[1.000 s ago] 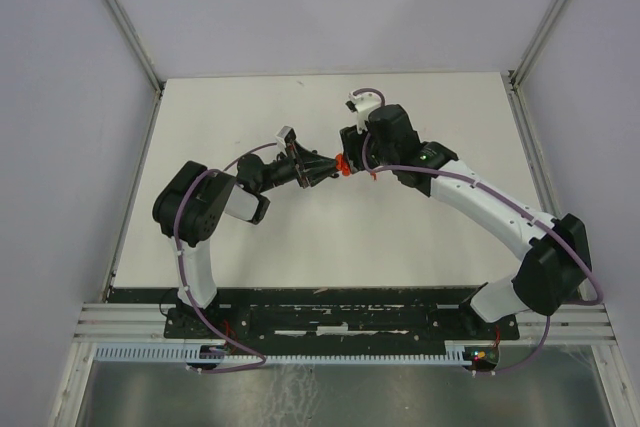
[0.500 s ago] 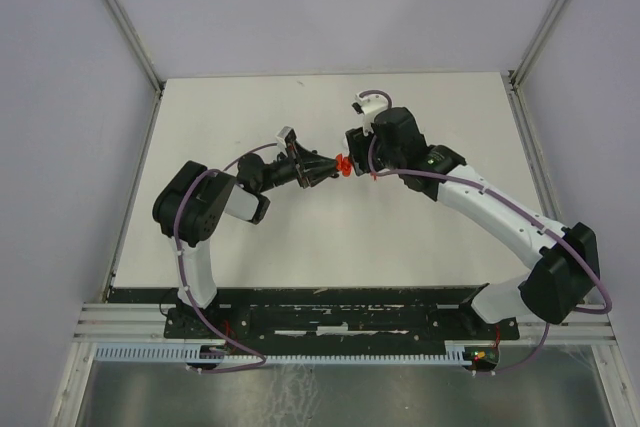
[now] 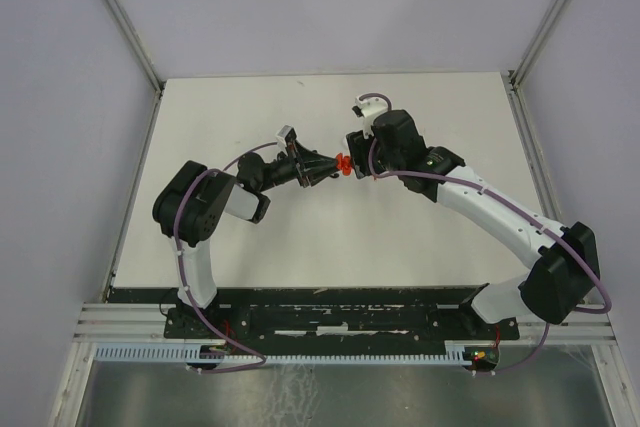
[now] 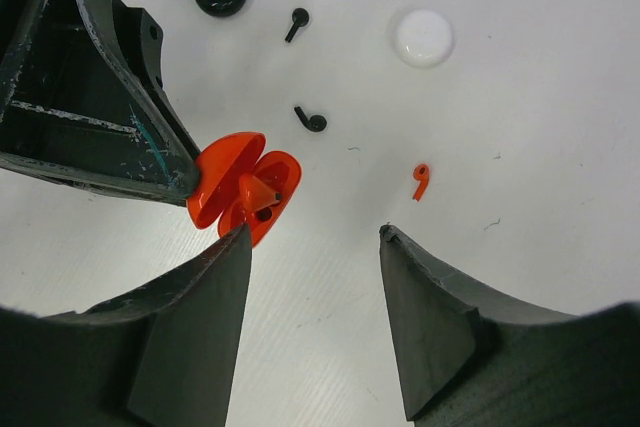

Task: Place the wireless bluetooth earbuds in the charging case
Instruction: Adjust the earbud with the charging case.

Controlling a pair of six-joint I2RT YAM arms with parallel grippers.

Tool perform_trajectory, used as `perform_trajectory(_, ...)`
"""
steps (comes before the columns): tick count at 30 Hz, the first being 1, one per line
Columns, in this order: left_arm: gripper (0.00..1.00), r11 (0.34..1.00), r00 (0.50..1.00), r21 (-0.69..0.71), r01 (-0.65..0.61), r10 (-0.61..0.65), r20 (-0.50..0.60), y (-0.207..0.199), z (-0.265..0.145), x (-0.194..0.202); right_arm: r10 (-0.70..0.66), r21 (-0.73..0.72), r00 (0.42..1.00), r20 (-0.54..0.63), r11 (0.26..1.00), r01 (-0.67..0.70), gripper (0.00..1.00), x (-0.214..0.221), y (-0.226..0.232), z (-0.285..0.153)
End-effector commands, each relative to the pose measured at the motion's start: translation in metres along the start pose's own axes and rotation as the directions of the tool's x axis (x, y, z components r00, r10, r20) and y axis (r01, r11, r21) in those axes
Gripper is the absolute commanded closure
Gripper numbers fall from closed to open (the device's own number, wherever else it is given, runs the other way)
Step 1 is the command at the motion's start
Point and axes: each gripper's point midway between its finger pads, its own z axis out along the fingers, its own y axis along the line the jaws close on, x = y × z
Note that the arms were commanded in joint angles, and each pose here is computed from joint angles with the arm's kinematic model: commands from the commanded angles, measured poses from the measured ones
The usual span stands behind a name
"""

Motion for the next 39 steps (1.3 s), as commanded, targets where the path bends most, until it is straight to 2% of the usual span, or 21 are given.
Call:
perform_trajectory(1, 0.97, 0.992, 0.993, 0.063, -0.112, 0.114, -0.022, -0.025, 0.003, 0.008, 0.012, 0.008, 0.999, 0.033, 1.000, -0.013, 0.38, -0.010, -0.001, -0.002)
perform_trajectory(39, 0.97, 0.992, 0.993, 0.060, -0.115, 0.117, -0.031, -0.025, 0.000, 0.015, 0.008, 0.003, 0.999, 0.038, 1.000, -0.009, 0.38, -0.017, 0.002, 0.009)
